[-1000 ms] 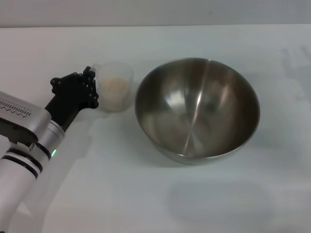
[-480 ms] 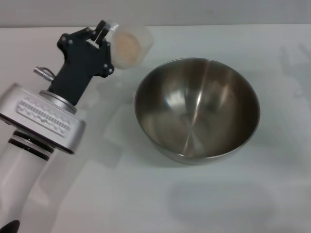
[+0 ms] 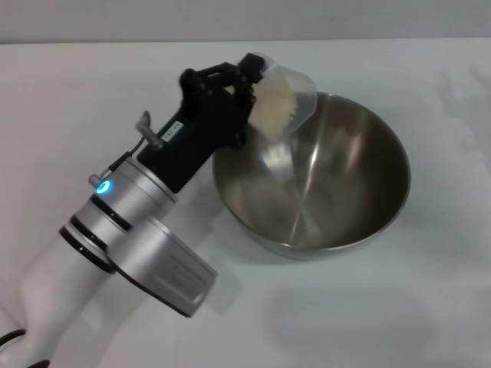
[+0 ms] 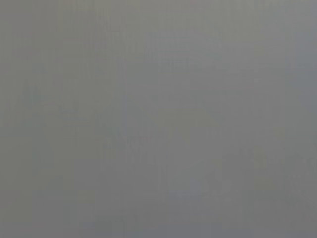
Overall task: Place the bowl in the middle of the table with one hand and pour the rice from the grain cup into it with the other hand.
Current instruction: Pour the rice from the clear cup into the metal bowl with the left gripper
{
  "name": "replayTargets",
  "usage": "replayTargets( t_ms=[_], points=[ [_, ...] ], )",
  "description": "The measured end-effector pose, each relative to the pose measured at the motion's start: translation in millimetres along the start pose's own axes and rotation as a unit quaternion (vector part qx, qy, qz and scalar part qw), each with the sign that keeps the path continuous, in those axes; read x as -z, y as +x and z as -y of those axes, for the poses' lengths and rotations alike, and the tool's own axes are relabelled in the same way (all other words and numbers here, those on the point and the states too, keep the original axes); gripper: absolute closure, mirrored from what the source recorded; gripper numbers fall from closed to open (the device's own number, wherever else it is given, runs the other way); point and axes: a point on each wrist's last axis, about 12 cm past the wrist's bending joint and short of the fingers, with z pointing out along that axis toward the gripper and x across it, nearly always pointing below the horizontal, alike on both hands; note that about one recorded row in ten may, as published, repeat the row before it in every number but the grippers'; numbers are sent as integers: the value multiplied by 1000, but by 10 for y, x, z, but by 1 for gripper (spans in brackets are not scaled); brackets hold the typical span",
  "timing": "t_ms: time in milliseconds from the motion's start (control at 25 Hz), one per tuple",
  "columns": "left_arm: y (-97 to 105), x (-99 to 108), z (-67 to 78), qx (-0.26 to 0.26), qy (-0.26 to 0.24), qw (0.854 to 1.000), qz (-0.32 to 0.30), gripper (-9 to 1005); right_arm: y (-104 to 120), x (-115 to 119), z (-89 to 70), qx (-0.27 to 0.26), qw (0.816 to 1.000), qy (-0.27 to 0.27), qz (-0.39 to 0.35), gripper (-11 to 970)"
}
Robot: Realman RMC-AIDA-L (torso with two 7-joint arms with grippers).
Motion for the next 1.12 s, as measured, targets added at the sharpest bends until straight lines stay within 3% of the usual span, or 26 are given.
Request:
replayTargets(
  t_ms=[40,120,160,280,360,600,840,1000,1040,1120],
  points=[
    [-44,-28,7,-47,3,999,14,972,-5,-16,-3,0,1000,-2,1,411],
    [-61,-39,11,-71,4,997,19,970,-7,-21,-1,1,1000,-2,2,411],
    [-78,-54,22,-120,8,992,26,969,-9,-26,1,1,1000,-3,2,411],
    [-80,-59,27,-144,10,989,28,967,-14,-36,3,2,1000,-4,3,411],
    [-92,-79,35,-211,12,977,30,965,-17,-44,7,3,1000,-4,3,411],
    [-102,-96,32,-267,9,963,34,959,-28,-68,12,4,1000,-6,5,411],
    [-122,-109,36,-350,6,936,40,954,-37,-89,16,6,1000,-8,6,411],
    [-126,-110,36,-380,4,924,39,951,-37,-86,25,7,1000,-8,5,413],
    [-129,-108,34,-402,2,915,38,950,-39,-85,31,8,1000,-8,5,413],
    [-130,-108,33,-408,2,912,38,948,-41,-85,34,8,1000,-8,5,412]
  ],
)
